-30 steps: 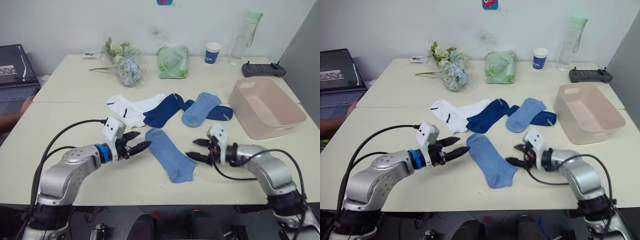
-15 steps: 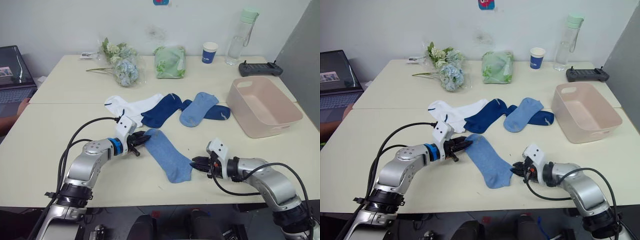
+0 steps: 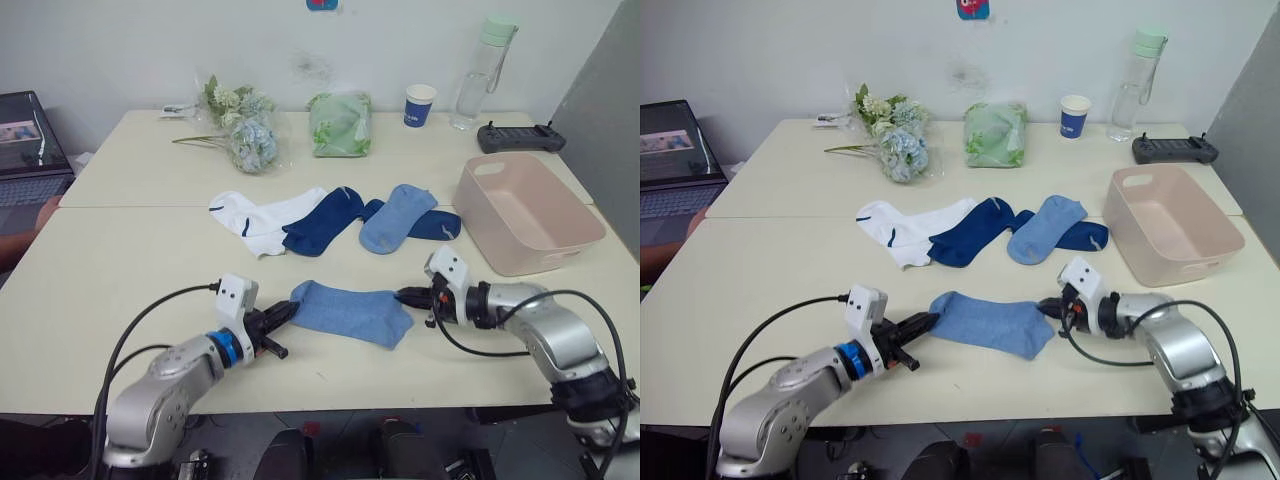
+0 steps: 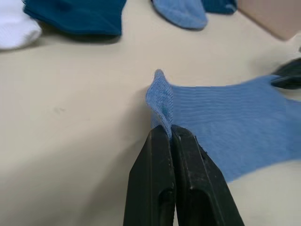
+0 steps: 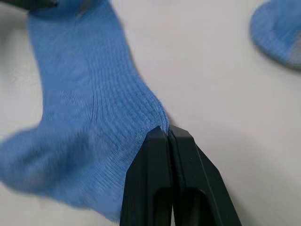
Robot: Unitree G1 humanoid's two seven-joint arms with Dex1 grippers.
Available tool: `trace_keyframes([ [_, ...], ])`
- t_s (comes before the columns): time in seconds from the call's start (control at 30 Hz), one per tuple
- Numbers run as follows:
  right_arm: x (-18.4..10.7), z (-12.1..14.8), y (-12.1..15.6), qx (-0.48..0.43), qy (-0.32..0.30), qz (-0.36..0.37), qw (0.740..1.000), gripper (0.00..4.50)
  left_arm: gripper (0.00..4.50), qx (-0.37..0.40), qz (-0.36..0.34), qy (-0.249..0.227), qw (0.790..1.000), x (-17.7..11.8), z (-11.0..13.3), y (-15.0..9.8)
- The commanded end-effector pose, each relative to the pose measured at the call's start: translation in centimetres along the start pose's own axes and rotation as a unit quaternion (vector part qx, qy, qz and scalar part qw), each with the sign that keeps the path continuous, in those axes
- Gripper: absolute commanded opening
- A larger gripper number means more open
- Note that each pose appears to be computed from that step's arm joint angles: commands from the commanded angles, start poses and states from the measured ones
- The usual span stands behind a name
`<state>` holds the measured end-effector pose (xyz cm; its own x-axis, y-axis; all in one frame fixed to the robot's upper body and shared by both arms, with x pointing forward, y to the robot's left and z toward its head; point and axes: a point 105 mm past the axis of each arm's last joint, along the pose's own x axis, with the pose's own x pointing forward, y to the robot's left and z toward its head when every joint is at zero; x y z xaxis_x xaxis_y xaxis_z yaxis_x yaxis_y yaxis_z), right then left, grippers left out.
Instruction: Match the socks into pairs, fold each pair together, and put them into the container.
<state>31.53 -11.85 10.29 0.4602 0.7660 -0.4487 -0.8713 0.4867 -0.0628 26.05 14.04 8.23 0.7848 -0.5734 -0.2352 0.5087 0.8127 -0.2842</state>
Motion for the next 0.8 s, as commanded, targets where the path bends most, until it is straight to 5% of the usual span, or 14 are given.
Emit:
trace_keyframes([
  [0.03, 0.9, 0.8, 0.4, -0.015, -0.009, 0.023, 1.0, 0.0, 0.02, 0.007, 0.043, -0.036, 0.998, -0.6, 0.7, -0.6],
  [0.1, 0.8, 0.9, 0.0, -0.02, -0.012, 0.017, 1.0, 0.0, 0.02, -0.003, 0.049, -0.039, 0.998, -0.5, 0.4, -0.8],
  [0.2, 0.1, 1.3, -0.7, -0.017, -0.025, 0.001, 1.0, 0.64, 0.62, -0.004, 0.048, -0.032, 0.998, -0.6, 0.0, -1.1],
  [0.37, -1.8, 0.7, -1.2, 0.01, -0.041, -0.032, 0.999, 2.26, 2.16, 0.003, 0.06, -0.043, 0.997, -2.4, 0.7, 0.4],
  [0.53, -2.9, -1.8, 0.5, 0.048, -0.027, -0.026, 0.998, 2.28, 3.65, 0.023, 0.016, -0.016, 0.999, -2.9, 1.3, 1.8],
  [0.73, -1.1, -2.7, 2.0, 0.062, -0.023, -0.015, 0.998, 2.28, 3.65, 0.053, -0.007, 0.011, 0.999, -0.9, 1.2, 3.0],
  [0.8, -0.8, -2.7, 2.2, 0.063, -0.024, -0.014, 0.998, 2.28, 3.07, 0.06, -0.016, 0.017, 0.998, -0.5, 1.0, 3.0],
])
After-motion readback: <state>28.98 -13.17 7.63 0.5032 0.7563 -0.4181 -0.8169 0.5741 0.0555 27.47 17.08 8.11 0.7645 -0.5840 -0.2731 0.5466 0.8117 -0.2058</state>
